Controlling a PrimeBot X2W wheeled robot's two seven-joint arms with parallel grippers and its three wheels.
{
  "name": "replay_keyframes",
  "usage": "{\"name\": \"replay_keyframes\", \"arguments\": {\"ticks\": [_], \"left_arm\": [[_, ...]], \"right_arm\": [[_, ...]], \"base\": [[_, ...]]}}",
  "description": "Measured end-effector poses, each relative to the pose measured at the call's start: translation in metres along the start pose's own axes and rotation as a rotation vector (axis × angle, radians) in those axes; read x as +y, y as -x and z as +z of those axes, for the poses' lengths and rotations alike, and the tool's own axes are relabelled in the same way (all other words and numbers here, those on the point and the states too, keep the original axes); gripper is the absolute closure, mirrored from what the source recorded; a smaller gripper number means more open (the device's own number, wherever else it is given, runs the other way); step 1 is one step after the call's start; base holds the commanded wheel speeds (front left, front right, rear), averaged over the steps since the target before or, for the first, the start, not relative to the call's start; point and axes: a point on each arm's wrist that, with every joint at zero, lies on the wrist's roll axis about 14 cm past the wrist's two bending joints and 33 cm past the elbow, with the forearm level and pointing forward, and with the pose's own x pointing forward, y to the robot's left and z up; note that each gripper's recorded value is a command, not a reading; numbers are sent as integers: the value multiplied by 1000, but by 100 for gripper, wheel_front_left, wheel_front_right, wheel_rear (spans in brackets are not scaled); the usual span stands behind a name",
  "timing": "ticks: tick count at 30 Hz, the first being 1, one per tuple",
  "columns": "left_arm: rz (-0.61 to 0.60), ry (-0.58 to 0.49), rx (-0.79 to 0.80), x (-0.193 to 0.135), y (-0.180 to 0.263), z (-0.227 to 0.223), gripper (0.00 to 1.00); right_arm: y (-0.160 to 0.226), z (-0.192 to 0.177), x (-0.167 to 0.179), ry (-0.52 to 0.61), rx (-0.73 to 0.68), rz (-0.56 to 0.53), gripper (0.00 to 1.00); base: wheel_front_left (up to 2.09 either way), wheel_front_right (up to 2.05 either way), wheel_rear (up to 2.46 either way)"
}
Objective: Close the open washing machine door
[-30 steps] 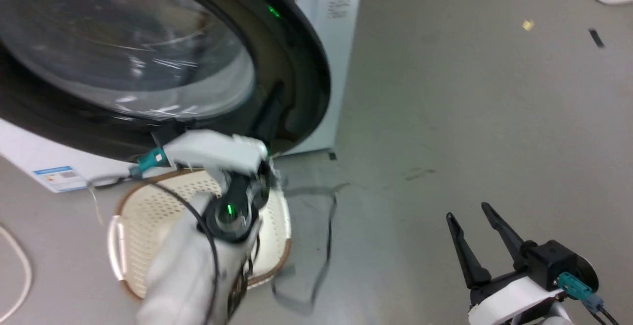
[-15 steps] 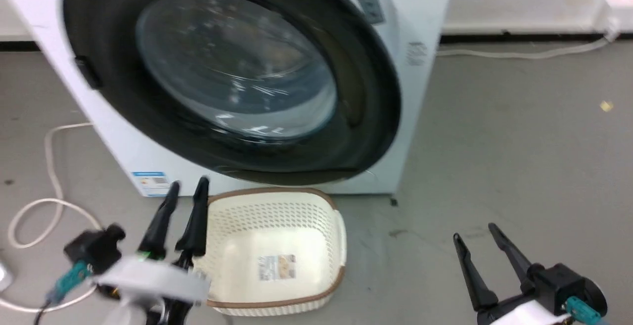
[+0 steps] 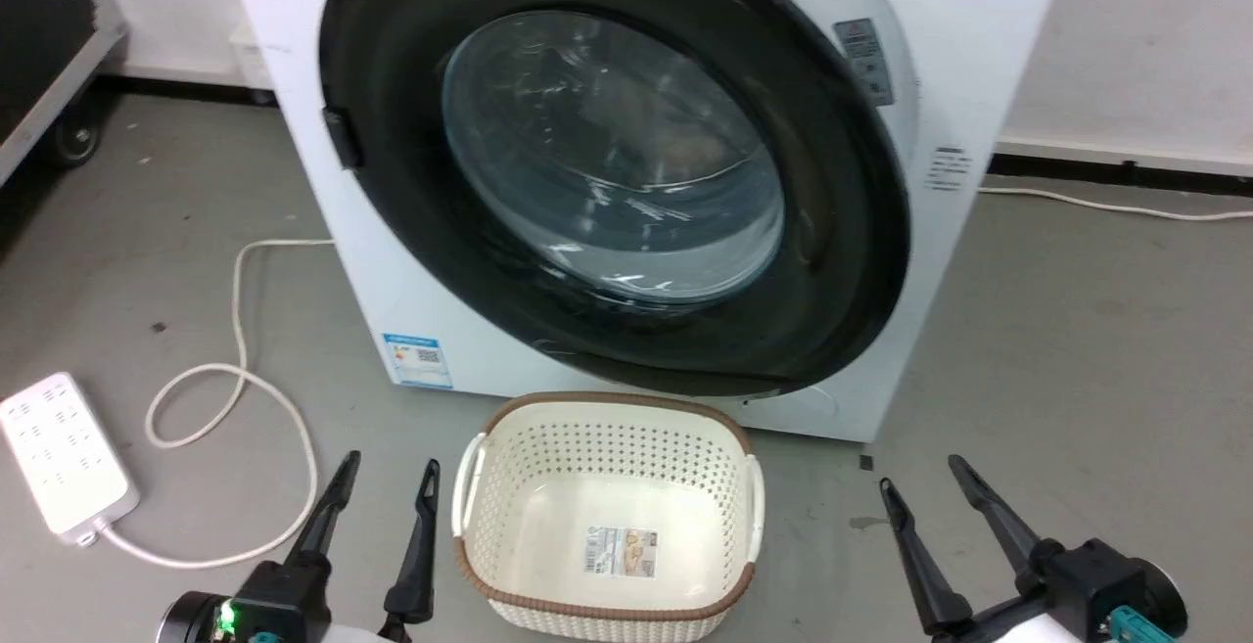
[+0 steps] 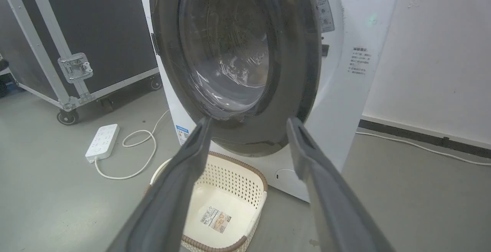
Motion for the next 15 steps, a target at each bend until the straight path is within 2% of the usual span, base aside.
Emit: {"name": "replay_keyframes", "arguments": {"ticks": [2, 3, 4, 5, 15], "left_arm": [[25, -45, 30, 7, 4, -9, 0], [32, -45, 37, 7, 5, -11, 0], [37, -45, 46, 8, 4, -14, 0], [42, -44, 54, 8, 4, -16, 0], [99, -33, 113, 16, -11, -38, 0]], "right_arm": [[-7, -5, 14, 3, 17, 58, 0], [-9, -8, 16, 5, 26, 71, 57], [-12, -10, 18, 11, 34, 88, 94], [-16, -11, 20, 19, 42, 108, 100], [-100, 8, 17, 71, 34, 255, 100]], "base": [[0, 0, 0], [0, 0, 0], [0, 0, 0], [0, 0, 0], [0, 0, 0]]}}
